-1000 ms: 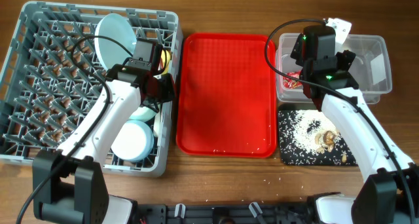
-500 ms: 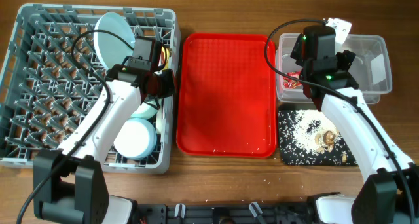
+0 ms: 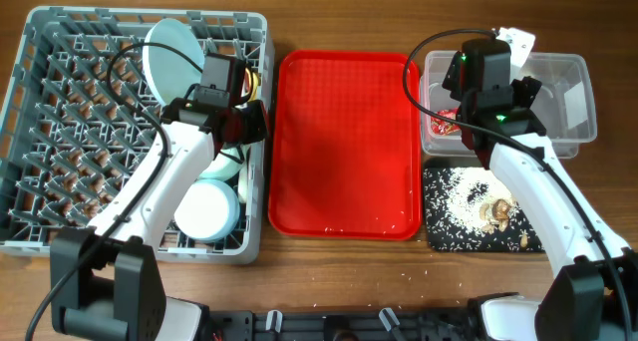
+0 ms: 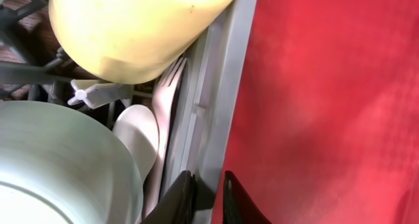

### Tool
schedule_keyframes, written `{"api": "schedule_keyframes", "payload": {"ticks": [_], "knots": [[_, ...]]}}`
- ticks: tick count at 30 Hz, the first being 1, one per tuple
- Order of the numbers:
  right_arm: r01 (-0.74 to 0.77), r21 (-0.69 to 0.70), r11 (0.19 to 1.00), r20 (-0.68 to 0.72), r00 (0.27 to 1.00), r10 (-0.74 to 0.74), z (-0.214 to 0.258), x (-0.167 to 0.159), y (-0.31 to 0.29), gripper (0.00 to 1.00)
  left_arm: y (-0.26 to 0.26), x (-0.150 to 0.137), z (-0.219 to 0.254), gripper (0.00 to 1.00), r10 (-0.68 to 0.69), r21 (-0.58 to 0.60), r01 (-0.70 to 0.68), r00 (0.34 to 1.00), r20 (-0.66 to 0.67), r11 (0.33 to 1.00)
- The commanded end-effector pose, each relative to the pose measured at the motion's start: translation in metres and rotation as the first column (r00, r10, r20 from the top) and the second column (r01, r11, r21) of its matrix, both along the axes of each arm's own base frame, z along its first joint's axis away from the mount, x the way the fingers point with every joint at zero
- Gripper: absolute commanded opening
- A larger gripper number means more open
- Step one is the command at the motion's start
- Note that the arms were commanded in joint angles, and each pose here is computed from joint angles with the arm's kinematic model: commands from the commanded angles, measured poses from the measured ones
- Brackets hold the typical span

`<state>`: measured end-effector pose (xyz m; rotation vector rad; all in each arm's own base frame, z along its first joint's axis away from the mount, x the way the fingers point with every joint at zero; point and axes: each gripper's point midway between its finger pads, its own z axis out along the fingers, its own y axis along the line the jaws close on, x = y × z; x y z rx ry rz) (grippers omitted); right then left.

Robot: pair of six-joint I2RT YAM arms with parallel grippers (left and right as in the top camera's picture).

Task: Sort waste into correct bins and load items into the dishwasher rack

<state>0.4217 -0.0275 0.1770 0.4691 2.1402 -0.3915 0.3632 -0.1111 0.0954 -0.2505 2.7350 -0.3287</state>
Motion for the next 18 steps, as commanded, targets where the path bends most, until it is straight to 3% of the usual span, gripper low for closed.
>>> {"api": "schedule_keyframes", "payload": {"ticks": [1, 4, 7, 8, 9, 11, 14, 18], "knots": [[-0.009, -0.004, 1.000, 0.011, 1.000, 0.009, 0.006, 0.000, 0.001, 1.00, -0.036, -0.011, 0.000, 0.15, -0.085, -0.066, 0.085, 0.996, -0.011, 0.994], [-0.009, -0.004, 1.000, 0.011, 1.000, 0.010, 0.006, 0.000, 0.001, 1.00, -0.032, -0.012, -0.002, 0.16, -0.078, -0.014, 0.078, 0.997, -0.009, 0.997], [-0.009, -0.004, 1.000, 0.011, 1.000, 0.010, 0.006, 0.000, 0.001, 1.00, -0.022, -0.008, -0.003, 0.27, -0.053, 0.040, 0.053, 0.999, 0.004, 0.998], [-0.009, -0.004, 1.000, 0.011, 1.000, 0.009, 0.006, 0.000, 0.001, 1.00, -0.012, -0.005, -0.003, 0.36, -0.028, 0.094, 0.026, 0.999, 0.018, 0.995], [-0.009, -0.004, 1.000, 0.011, 1.000, 0.009, 0.006, 0.000, 0.001, 1.00, -0.004, -0.002, -0.003, 0.53, -0.007, 0.135, 0.003, 0.999, 0.032, 0.991], [-0.010, -0.004, 1.000, 0.011, 1.000, 0.010, 0.006, 0.000, 0.001, 1.00, 0.007, 0.003, -0.001, 0.57, 0.019, 0.171, -0.028, 0.998, 0.056, 0.985], [-0.010, -0.004, 1.000, 0.011, 1.000, 0.010, 0.006, 0.000, 0.001, 1.00, 0.012, 0.019, 0.021, 1.00, 0.041, 0.144, -0.061, 0.990, 0.136, 0.988], [-0.010, -0.004, 1.000, 0.011, 1.000, 0.010, 0.006, 0.000, 0.001, 1.00, 0.008, 0.041, 0.069, 1.00, 0.061, 0.074, -0.088, 0.949, 0.308, 0.993]]}}
